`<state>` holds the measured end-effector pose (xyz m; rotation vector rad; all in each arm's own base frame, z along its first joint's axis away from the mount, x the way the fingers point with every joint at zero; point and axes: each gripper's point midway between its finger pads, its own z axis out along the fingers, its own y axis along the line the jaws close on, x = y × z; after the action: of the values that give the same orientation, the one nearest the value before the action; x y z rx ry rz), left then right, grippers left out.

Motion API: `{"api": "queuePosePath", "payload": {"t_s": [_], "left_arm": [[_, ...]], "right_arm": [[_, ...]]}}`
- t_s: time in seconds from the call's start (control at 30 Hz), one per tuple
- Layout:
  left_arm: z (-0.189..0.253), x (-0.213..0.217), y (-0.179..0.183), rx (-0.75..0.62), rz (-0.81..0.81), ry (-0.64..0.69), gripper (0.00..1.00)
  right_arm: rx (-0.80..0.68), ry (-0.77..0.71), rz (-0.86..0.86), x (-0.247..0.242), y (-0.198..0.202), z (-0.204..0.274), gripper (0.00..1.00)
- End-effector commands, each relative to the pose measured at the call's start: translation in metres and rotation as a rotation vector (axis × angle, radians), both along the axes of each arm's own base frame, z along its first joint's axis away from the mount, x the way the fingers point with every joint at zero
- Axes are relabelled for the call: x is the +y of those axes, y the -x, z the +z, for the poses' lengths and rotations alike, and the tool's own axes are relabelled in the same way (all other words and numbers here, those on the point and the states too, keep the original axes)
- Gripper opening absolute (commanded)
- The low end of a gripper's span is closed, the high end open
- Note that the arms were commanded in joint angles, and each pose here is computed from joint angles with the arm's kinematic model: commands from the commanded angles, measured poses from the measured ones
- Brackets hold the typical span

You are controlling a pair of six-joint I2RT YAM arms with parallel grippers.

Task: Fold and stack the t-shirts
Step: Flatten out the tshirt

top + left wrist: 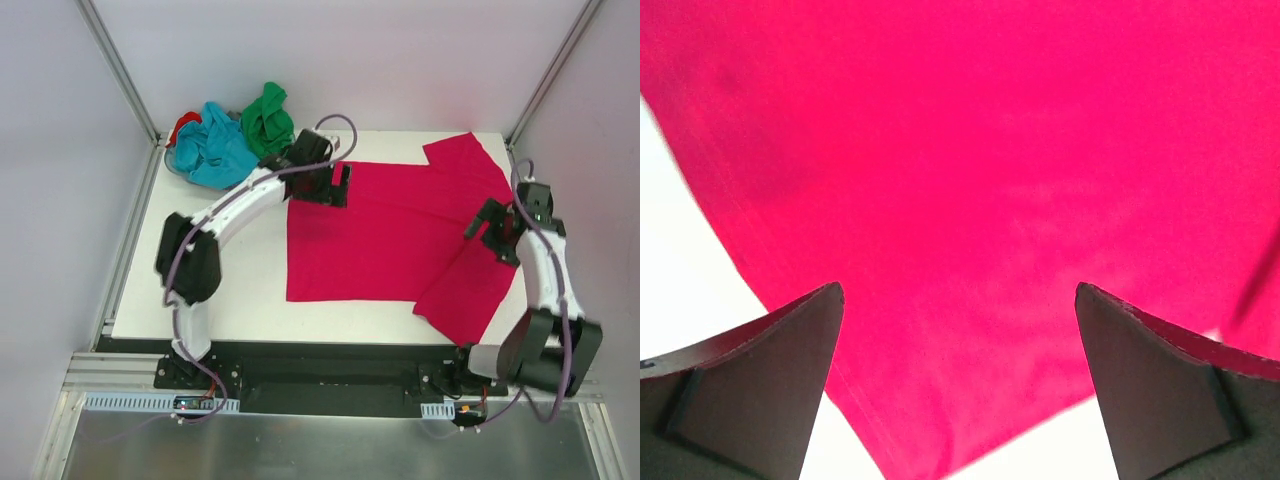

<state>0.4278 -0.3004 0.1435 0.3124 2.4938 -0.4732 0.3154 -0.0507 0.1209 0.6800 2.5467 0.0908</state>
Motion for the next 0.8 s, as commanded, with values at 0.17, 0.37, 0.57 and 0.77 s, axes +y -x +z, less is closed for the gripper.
{"api": "queuePosePath", "payload": {"t_s": [0.17, 0.37, 0.57, 0.77], "left_arm": [[-0.015, 0.0, 0.117, 0.056, -0.05, 0.23, 0.99], [-0.064, 0.015, 0.143, 0.161, 0.001, 0.201, 0.99], [-0.092, 0.027, 0.145, 0.179, 0.049, 0.155, 0.99], [-0.112, 0.042, 0.133, 0.222, 0.122, 0.135, 0.99]], "right_arm": [[0.089, -0.057, -0.284, 0.008, 0.128, -0.056, 0.96], [0.192, -0.141, -0.276, 0.03, 0.161, -0.083, 0.95], [0.24, -0.163, -0.325, 0.034, 0.171, -0.105, 0.75], [0.238, -0.112, -0.412, 0.02, 0.165, -0.11, 0.69]]}}
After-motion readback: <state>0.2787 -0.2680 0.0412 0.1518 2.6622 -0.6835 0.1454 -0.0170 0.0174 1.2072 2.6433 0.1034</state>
